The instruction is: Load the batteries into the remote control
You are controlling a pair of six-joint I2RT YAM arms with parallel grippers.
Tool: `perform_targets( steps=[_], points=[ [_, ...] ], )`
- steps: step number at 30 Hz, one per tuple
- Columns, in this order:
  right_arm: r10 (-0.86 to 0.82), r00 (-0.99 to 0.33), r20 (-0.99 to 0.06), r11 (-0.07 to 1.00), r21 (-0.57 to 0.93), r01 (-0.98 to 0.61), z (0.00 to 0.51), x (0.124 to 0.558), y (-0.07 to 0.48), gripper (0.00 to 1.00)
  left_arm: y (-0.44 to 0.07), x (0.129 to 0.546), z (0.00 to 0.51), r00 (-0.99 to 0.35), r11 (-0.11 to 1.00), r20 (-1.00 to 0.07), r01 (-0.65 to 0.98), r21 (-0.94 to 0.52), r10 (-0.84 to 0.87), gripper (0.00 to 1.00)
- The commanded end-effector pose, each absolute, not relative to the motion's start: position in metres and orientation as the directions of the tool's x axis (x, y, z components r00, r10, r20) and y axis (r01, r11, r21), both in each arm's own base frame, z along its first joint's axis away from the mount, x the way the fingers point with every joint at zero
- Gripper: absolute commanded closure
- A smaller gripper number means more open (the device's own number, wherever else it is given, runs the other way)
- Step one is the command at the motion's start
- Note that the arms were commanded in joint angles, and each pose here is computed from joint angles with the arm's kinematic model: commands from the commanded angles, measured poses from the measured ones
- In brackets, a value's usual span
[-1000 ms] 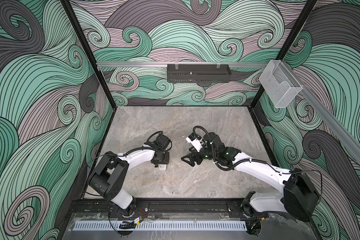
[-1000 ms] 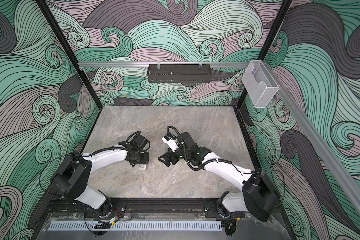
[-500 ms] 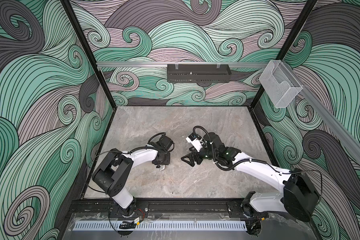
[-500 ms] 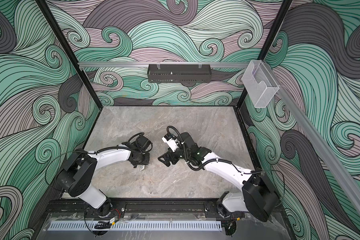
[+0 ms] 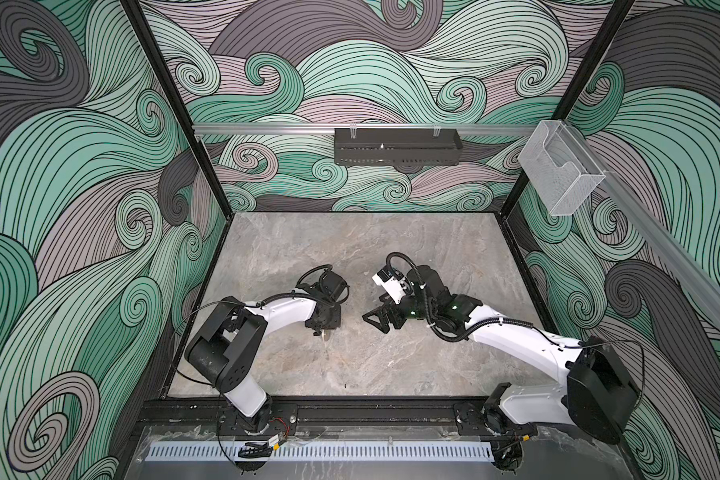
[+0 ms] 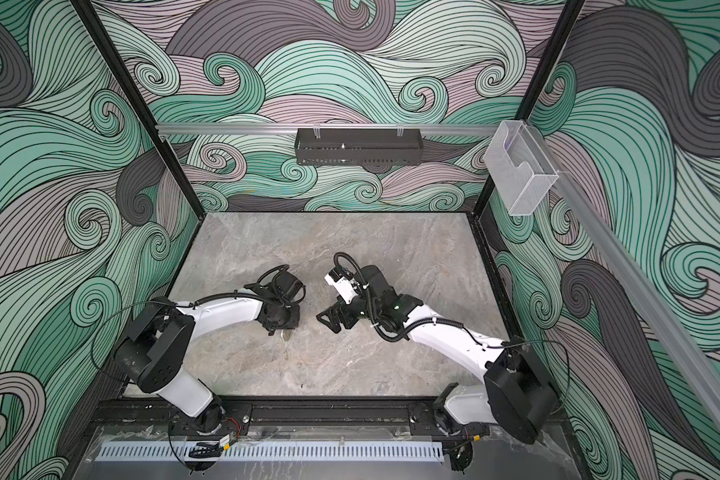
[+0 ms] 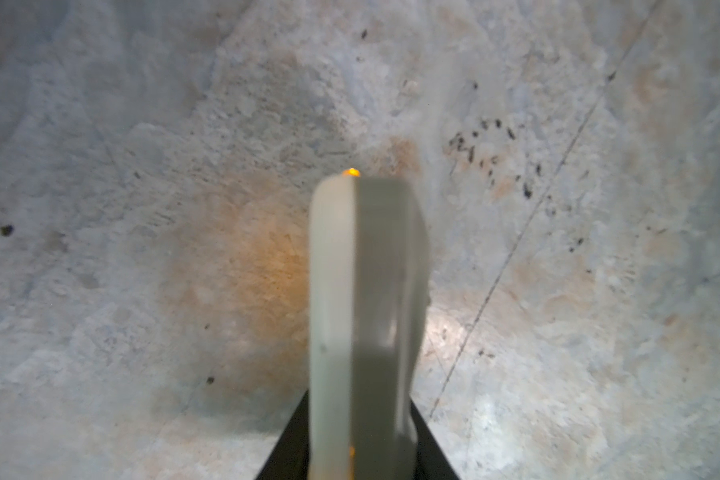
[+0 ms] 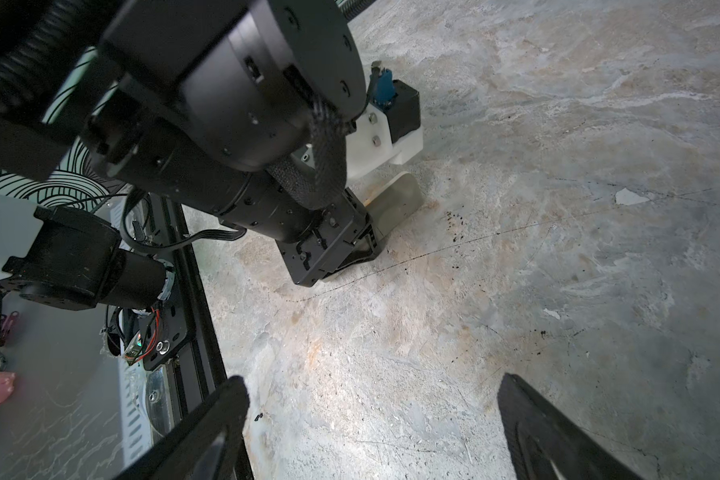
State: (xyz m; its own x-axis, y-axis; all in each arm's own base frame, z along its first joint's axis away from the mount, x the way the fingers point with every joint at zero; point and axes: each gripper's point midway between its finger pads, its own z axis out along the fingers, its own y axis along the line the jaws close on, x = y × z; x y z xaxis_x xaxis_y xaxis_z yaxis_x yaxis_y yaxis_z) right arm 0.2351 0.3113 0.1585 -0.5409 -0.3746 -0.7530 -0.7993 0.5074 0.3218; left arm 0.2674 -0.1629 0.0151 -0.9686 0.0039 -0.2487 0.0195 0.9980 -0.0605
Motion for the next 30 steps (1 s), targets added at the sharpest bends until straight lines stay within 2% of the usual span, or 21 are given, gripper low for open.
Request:
perform_targets(
  steps=[1, 4, 15, 22, 25, 29, 30],
  points=[
    [-0.371, -0.523, -0.767, 0.512, 0.301, -0.804, 0.161, 0.236, 0.307, 0.05, -0.161, 0.264, 0.02, -0.97, 0.999, -0.242, 0.018, -0.044, 0.007, 0.57],
    [-0.369, -0.523, -0.768, 0.511, 0.303, -0.804, 0.162, 0.236, 0.307, 0.06, -0.162, 0.264, 0.024, -0.968, 0.999, -0.249, 0.023, -0.043, 0.012, 0.56],
    [-0.367, -0.523, -0.77, 0.514, 0.3, -0.803, 0.162, 0.235, 0.305, 0.05, -0.17, 0.264, 0.04, -0.962, 0.997, -0.271, 0.045, -0.064, 0.026, 0.38],
    [-0.365, -0.52, -0.772, 0.518, 0.296, -0.803, 0.162, 0.234, 0.303, 0.05, -0.174, 0.263, 0.051, -0.958, 0.995, -0.284, 0.055, -0.085, 0.028, 0.33],
    [-0.361, -0.519, -0.775, 0.535, 0.283, -0.796, 0.163, 0.235, 0.299, 0.05, -0.176, 0.263, 0.056, -0.957, 0.993, -0.289, 0.059, -0.1, 0.028, 0.27],
    [-0.354, -0.519, -0.778, 0.583, 0.25, -0.773, 0.164, 0.242, 0.288, 0.06, -0.176, 0.264, 0.064, -0.951, 0.993, -0.307, 0.064, -0.104, 0.029, 0.23],
    [-0.349, -0.52, -0.78, 0.599, 0.241, -0.764, 0.164, 0.244, 0.284, 0.02, -0.174, 0.265, 0.066, -0.95, 0.993, -0.313, 0.06, -0.098, 0.027, 0.21]
  ],
)
